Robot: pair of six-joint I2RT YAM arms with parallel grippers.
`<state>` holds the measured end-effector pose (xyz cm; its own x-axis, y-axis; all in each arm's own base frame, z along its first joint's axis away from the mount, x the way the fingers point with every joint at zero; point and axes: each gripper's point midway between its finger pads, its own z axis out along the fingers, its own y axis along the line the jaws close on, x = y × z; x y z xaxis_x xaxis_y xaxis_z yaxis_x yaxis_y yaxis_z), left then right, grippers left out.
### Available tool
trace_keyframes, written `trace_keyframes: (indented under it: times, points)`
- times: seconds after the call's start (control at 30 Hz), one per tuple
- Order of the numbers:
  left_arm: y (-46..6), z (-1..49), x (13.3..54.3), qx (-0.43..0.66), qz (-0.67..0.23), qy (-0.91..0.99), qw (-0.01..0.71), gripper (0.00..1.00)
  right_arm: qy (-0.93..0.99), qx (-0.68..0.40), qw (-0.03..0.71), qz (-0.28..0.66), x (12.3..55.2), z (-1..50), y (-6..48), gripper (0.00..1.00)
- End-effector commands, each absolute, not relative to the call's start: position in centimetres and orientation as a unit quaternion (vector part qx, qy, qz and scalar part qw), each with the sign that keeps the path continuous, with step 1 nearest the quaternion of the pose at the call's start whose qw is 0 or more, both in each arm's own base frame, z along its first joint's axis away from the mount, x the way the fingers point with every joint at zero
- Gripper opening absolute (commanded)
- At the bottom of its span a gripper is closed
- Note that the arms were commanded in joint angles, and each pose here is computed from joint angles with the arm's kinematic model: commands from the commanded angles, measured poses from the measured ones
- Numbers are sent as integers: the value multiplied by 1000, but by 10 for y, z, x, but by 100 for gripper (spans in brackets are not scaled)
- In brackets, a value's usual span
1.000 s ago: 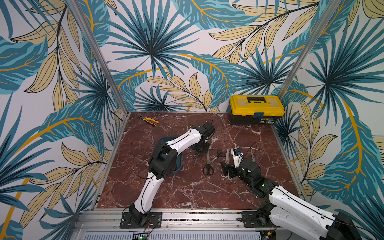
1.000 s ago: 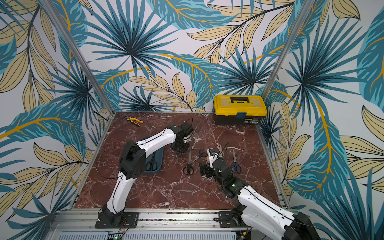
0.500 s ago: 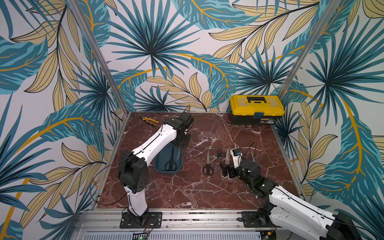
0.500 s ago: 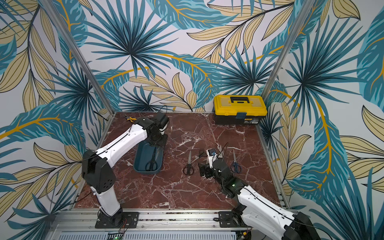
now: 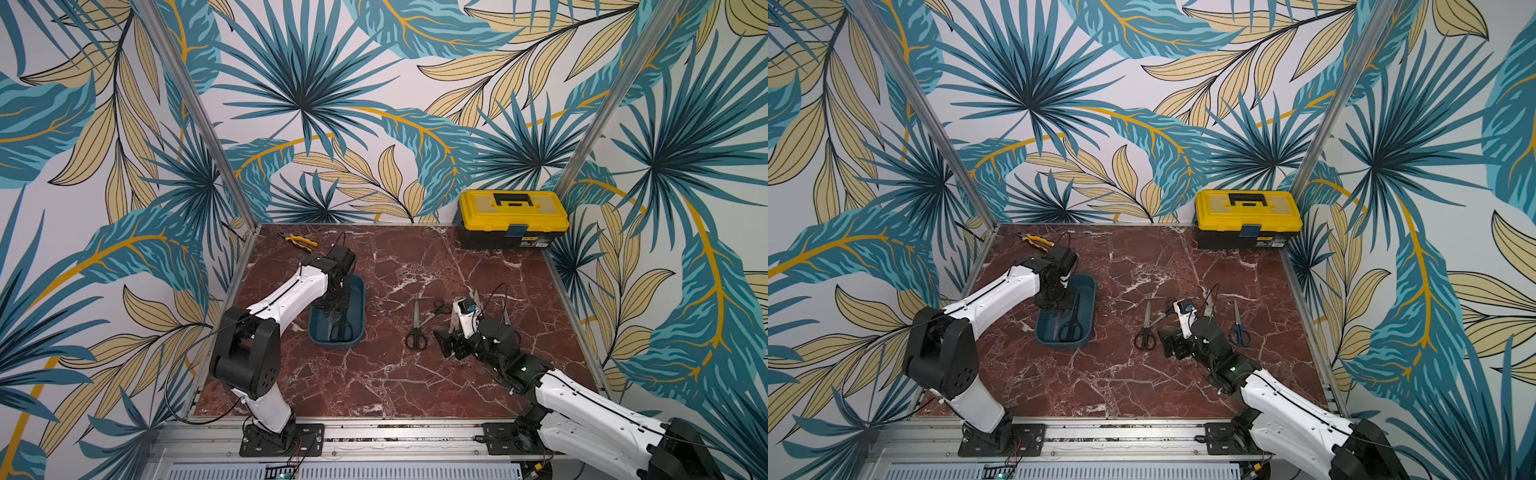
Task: Put the scissors into the storage box
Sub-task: Place the scissors in the storage box.
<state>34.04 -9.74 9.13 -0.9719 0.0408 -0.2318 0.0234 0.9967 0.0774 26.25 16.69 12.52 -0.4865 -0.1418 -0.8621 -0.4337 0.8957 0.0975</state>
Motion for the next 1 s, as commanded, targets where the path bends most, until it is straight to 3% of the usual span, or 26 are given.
trace_keyframes:
  times: [0.0, 0.07, 0.13, 0.2, 0.27, 0.4, 0.57, 0.7, 0.97]
  points:
    - [-98, 83, 354, 20, 37, 990, 135, 0, 843, -179, 482, 158, 263, 126, 171, 100]
    - [-98, 78, 356, 22, 41, 990, 129, 0, 844, -179, 481, 158, 263, 126, 171, 99]
    - [-97, 75, 359, 22, 47, 991, 127, 12, 844, -181, 479, 157, 262, 125, 172, 100]
    - [-96, 74, 361, 18, 51, 990, 131, 16, 844, -179, 480, 158, 263, 126, 172, 100]
    - [-95, 74, 362, 14, 52, 989, 135, 33, 845, -178, 480, 156, 263, 125, 171, 100]
    - [-96, 78, 364, 6, 48, 989, 142, 51, 845, -177, 481, 155, 263, 126, 171, 100]
    - [-105, 110, 366, 1, 36, 984, 176, 53, 844, -177, 481, 156, 263, 126, 170, 100]
    - [-128, 166, 371, 26, 43, 970, 238, 53, 843, -176, 483, 155, 263, 127, 170, 100]
    - [-233, 239, 363, 105, -25, 937, 332, 51, 835, -159, 505, 149, 261, 139, 160, 100]
